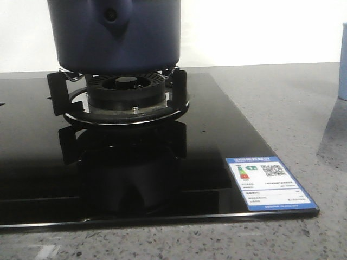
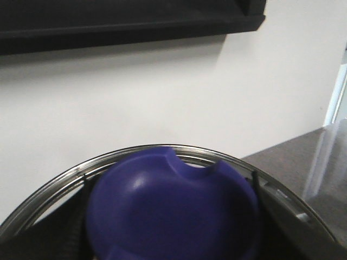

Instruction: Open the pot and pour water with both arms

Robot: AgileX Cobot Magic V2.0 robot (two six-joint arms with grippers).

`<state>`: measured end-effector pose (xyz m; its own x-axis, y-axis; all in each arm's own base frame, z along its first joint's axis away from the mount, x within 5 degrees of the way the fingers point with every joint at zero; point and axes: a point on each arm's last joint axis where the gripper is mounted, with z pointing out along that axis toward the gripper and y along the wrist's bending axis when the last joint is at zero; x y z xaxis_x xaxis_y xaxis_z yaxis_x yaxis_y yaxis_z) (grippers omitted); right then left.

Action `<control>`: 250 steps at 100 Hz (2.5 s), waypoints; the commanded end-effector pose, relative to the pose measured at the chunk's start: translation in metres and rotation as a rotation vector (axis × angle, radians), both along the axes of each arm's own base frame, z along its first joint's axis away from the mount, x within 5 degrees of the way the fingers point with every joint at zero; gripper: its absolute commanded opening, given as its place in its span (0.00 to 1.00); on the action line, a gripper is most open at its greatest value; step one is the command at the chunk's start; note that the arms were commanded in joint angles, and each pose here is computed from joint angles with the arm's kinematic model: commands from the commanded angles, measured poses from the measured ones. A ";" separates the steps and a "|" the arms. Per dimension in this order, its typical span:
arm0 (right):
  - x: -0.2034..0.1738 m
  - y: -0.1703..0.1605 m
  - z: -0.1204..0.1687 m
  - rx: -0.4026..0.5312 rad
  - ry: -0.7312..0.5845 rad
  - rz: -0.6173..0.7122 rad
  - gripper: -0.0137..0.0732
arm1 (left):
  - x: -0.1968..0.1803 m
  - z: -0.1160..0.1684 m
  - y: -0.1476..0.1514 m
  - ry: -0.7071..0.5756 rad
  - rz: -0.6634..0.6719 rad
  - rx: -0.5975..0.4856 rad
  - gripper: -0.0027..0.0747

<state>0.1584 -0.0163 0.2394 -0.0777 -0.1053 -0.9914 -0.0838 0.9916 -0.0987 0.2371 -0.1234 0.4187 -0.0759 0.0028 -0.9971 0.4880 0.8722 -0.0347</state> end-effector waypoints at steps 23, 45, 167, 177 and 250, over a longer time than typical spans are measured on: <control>-0.005 0.012 0.014 0.010 -0.098 0.075 0.91 | 0.018 -0.005 -0.034 -0.062 -0.011 -0.045 0.48; -0.005 0.012 0.014 0.010 -0.098 0.075 0.91 | 0.034 -0.025 -0.045 -0.021 -0.007 -0.017 0.48; -0.005 0.012 0.014 0.010 -0.098 0.075 0.91 | 0.044 -0.045 -0.060 0.034 -0.025 0.006 0.48; -0.005 0.012 0.014 0.010 -0.098 0.075 0.91 | 0.044 -0.046 -0.060 0.037 -0.027 0.007 0.57; -0.009 0.023 0.030 0.035 -0.274 0.200 0.20 | -0.016 0.038 0.023 -0.214 0.084 0.010 0.01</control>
